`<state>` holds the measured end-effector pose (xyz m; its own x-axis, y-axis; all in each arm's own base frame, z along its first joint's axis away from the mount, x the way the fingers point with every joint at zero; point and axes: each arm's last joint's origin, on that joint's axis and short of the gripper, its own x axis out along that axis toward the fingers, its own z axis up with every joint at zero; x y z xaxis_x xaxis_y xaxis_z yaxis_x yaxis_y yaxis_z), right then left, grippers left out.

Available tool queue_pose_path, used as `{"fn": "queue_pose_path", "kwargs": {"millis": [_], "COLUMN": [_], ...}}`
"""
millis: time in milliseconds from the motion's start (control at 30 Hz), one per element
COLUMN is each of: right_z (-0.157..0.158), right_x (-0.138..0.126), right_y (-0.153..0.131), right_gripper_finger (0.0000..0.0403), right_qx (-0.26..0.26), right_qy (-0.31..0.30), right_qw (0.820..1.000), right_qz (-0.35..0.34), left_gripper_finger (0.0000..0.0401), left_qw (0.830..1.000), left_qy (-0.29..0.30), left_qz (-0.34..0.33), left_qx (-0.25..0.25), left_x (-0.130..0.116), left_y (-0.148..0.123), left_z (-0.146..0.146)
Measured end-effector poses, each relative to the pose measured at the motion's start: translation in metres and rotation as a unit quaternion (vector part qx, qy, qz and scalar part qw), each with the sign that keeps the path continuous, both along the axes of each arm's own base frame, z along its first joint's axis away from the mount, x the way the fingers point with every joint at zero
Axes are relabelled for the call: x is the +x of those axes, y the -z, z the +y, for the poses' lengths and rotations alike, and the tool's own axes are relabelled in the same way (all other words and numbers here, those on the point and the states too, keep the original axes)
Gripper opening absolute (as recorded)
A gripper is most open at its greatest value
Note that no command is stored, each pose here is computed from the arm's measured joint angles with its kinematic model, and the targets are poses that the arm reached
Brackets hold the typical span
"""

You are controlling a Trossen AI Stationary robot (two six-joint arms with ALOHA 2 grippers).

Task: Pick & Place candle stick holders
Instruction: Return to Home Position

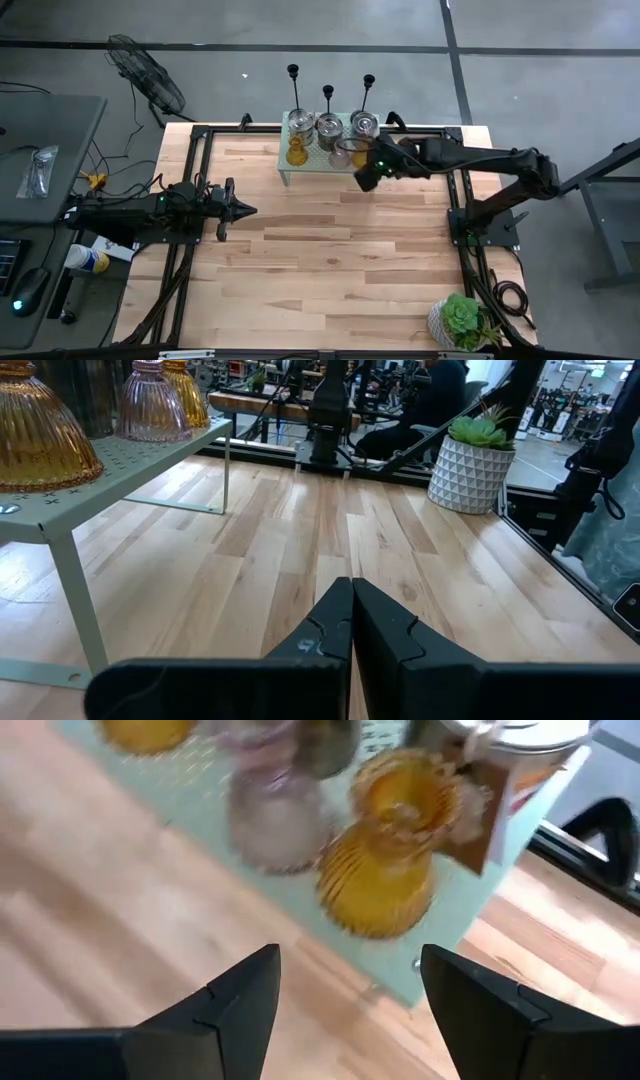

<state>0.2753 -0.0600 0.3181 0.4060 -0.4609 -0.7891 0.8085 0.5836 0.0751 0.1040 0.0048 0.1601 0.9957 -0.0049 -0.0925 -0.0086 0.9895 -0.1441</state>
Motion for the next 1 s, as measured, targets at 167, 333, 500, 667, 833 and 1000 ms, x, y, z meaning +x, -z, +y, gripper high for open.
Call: {"fn": "queue_pose_path", "kwargs": {"millis": [167,333,500,667,833,1000], "right_z": [0.022,0.045,0.059,0.071,0.081,0.085], "right_x": [-0.013,-0.033,-0.058,-0.080,-0.098,-0.113], "right_y": [-0.002,0.022,0.041,0.057,0.079,0.104], "right_gripper_finger": [0.0235,0.0235,0.0235,0.0235,0.0235,0.0227], "right_qx": [0.006,-0.005,-0.006,0.047,0.045,-0.009], "right_qy": [-0.093,-0.168,-0.192,-0.179,-0.261,-0.322], "right_qw": [0.996,0.985,0.977,0.969,0.938,0.908], "right_qz": [-0.005,-0.048,-0.091,-0.165,-0.222,-0.268], "left_gripper_finger": [0.0000,0.0000,0.0000,0.0000,0.0000,0.0000], "left_qw": [1.000,1.000,1.000,1.000,1.000,1.000], "left_qy": [0.000,0.000,0.000,0.000,0.000,0.000], "left_qz": [0.000,0.000,0.000,0.000,0.000,0.000], "left_qx": [0.000,0.000,0.000,0.000,0.000,0.000], "left_x": [0.000,0.000,0.000,0.000,0.000,0.000], "left_y": [0.000,0.000,0.000,0.000,0.000,0.000], "left_z": [0.000,0.000,0.000,0.000,0.000,0.000]}}
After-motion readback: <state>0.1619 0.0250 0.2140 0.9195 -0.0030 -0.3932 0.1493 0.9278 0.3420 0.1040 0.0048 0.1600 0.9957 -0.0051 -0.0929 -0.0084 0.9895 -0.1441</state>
